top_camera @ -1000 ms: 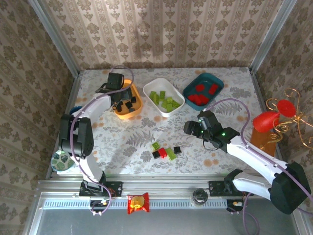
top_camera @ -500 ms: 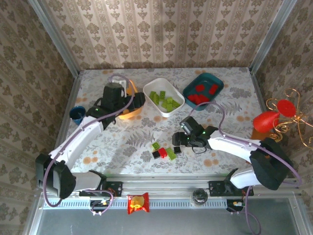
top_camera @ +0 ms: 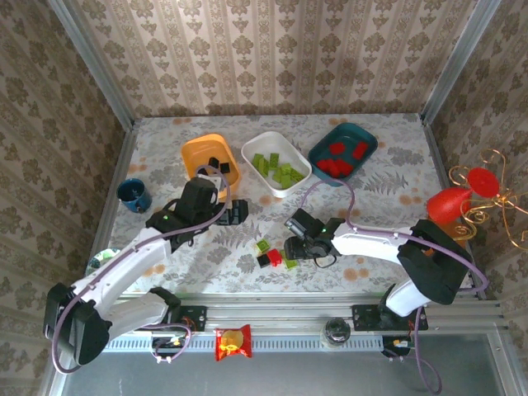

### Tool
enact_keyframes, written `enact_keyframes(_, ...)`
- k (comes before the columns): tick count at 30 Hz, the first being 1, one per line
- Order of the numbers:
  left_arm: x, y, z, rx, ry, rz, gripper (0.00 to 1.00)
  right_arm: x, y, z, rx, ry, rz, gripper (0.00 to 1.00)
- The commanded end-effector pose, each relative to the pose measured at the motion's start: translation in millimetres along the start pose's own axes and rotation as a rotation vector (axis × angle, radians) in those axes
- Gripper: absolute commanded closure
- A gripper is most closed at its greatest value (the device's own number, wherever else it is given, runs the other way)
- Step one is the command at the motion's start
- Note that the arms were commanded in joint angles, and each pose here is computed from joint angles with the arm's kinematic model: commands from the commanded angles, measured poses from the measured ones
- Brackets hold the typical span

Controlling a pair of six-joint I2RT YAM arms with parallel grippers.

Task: Sort the legos into containers by color
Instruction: Pick up the legos from the bottom-center of the table, then place the legos at the bottom-center of the table.

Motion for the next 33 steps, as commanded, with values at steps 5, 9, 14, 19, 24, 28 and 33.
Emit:
enact_keyframes(5,4.0,5.1,16.1,0.039,0.025,-0.016,0.00,10.1,-6.1,-2.3,-0.003,-0.020,0.050,0.57)
enact_keyframes(9,6.1,6.0,18.2,0.042,0.022,-0.016,0.00,23.4,-2.9,-9.4,0.001,-0.060,0.027,0.64)
enact_keyframes(14,7.4,7.4,21.6,0.042,0.028,-0.022,0.00,58.7,14.2,-27.4,0.034,-0.138,-0.061,0.68)
enact_keyframes(19,6.7,10.0,29.3,0.053,0.041,-0.025,0.00,78.8,26.2,-42.4,0.069,-0.161,-0.087,0.69)
enact_keyframes(24,8.8,11.6,34.7,0.059,0.045,-0.026,0.00,41.3,11.1,-32.9,0.053,-0.072,0.020,0.68)
enact_keyframes(28,10.6,12.5,35.5,0.062,0.040,-0.024,0.00,14.4,-1.8,-24.2,0.021,-0.040,0.060,0.68)
enact_keyframes(33,9.9,15.4,35.8,0.070,0.045,-0.030,0.00,0.2,-9.0,-19.4,0.016,-0.020,0.099,0.63)
Point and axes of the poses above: each hand's point on the last joint's axis, 136 mm out from that joint toward the fingers, its own x axis back along the fingers, its own y axis along the line the jaws close on, z = x × y, the point moved 2 cm from there along x, back along the fingers, and after that the axes turned 10 degrees about -x, right-handed, at the moved point
